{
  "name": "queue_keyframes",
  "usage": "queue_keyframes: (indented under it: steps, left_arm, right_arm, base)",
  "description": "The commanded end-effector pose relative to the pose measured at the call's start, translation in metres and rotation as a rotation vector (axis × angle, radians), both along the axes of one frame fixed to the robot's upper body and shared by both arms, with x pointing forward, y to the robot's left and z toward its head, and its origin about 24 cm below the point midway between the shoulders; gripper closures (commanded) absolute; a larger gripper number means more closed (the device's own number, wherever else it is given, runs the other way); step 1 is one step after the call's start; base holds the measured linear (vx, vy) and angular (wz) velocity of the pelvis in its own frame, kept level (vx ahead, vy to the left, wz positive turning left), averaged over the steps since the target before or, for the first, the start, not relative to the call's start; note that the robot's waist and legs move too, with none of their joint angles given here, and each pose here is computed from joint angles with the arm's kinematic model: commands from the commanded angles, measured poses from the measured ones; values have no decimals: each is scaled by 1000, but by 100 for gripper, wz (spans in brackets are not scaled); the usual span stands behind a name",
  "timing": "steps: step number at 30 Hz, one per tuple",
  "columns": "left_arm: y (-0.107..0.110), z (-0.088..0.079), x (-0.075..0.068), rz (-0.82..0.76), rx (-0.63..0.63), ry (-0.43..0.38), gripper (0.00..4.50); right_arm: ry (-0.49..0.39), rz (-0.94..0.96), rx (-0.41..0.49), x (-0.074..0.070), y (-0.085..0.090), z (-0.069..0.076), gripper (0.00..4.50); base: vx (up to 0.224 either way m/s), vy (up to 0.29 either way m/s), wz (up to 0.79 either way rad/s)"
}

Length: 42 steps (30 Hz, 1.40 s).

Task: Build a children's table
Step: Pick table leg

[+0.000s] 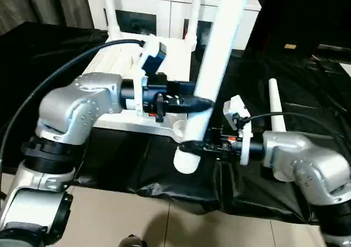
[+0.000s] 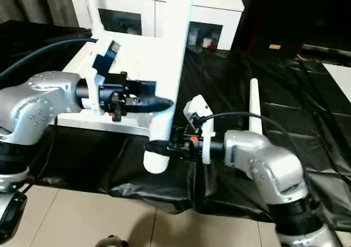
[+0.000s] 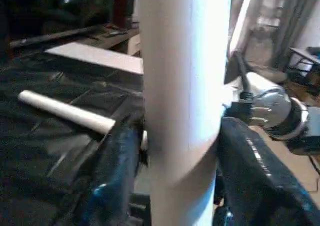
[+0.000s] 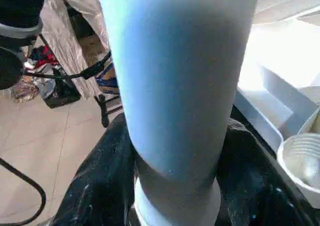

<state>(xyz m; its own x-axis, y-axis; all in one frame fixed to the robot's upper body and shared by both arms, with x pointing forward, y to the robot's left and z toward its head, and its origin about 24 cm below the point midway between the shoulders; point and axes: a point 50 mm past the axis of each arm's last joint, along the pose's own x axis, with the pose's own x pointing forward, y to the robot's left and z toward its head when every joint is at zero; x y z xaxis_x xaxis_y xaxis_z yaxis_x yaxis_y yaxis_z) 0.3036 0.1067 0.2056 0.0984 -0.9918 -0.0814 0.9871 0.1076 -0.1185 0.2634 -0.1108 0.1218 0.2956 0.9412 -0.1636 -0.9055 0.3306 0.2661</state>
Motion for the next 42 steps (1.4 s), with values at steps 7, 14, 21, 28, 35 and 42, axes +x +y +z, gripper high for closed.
queue_keyframes:
  steps: [7,14,21,28,35,42]
  left_arm:
    - [21,-12,0,90,15,63,118]
    - [48,-33,18,514,111,-126,90]
    - [63,-67,11,1121,19,-202,90]
    - [57,-85,2,1252,35,-233,90]
    - [57,-92,1,1293,56,-233,90]
    - [56,-89,3,1304,79,-288,90]
  right_arm:
    - [-95,-254,35,16,-16,7,261]
    - [-245,-559,-178,33,-36,-3,261]
    - [-343,-1043,-289,43,-63,-13,261]
    - [-256,-979,-175,23,-39,-34,261]
    - [-240,-990,-131,24,-36,-34,261]
    - [-253,-992,-110,23,-34,-32,261]
  base:
    - [0,0,0]
    - [0,0,0]
    - [0,0,0]
    - [0,0,0]
    - [-22,105,3]
    - [-43,156,1]
